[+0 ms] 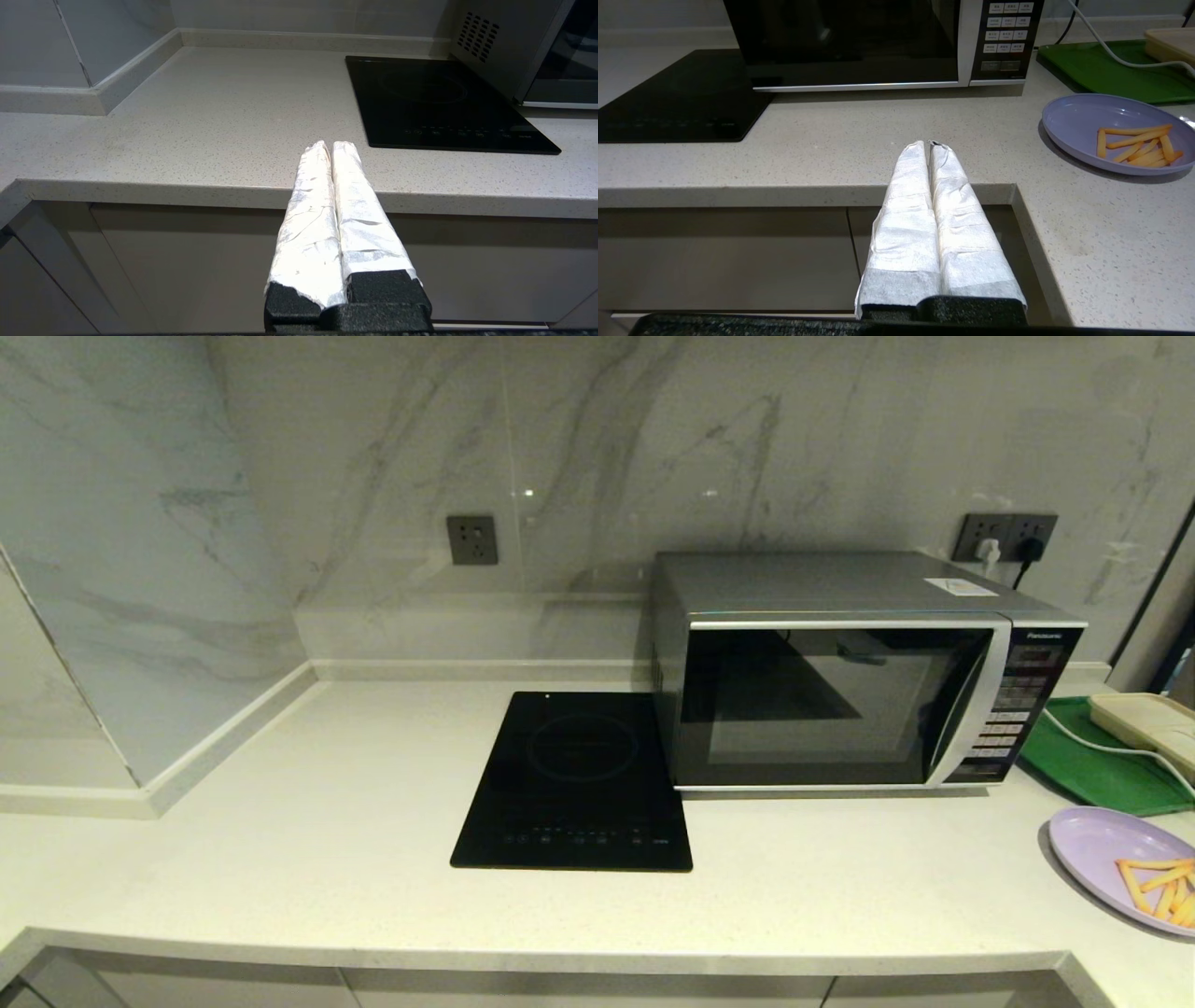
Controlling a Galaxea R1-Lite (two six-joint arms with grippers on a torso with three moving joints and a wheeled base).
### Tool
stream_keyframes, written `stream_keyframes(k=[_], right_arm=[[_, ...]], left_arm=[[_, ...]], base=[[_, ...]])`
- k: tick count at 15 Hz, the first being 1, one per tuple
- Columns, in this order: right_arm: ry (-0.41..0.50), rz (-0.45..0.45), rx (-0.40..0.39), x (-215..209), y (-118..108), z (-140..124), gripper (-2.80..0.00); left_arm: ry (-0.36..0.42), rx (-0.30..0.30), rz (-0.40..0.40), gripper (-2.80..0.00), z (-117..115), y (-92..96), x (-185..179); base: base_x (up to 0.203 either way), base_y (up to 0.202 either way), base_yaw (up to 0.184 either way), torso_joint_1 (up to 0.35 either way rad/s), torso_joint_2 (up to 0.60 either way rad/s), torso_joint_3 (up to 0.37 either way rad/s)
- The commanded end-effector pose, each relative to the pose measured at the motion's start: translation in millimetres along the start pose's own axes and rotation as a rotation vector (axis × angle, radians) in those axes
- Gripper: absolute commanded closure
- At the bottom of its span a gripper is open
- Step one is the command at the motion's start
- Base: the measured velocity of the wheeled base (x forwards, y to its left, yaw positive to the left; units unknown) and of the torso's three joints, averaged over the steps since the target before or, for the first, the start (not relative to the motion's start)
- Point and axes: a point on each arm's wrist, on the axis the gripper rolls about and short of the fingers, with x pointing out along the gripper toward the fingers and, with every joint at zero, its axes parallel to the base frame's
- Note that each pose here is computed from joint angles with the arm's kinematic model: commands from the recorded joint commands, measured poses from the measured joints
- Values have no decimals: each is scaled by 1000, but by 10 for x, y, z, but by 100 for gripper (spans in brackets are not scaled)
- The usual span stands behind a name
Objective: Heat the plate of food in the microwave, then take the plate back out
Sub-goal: Open the microwave oven
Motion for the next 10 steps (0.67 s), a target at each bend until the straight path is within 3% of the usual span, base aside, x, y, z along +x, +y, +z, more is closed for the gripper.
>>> stream_keyframes(k=[1, 4, 6, 8, 10], right_arm=[[7, 4, -40, -2, 1, -2, 0], [-9, 3, -29, -12, 3, 38, 0], [-77, 37, -22, -85, 22, 259, 0], [-132, 59, -12, -159, 48, 624, 0], [-166, 71, 27, -149, 85, 1184, 0]], left_arm=[[-1, -1, 0, 0, 0, 0, 0], [-1, -1, 1, 0, 0, 0, 0], [-1, -1, 0, 0, 0, 0, 0], [-1, -1, 0, 0, 0, 0, 0], [-1, -1, 0, 0, 0, 0, 0]], base=[[0, 0, 0, 0, 0, 0], [0, 0, 0, 0, 0, 0], [0, 0, 0, 0, 0, 0], [0, 0, 0, 0, 0, 0], [0, 0, 0, 0, 0, 0]])
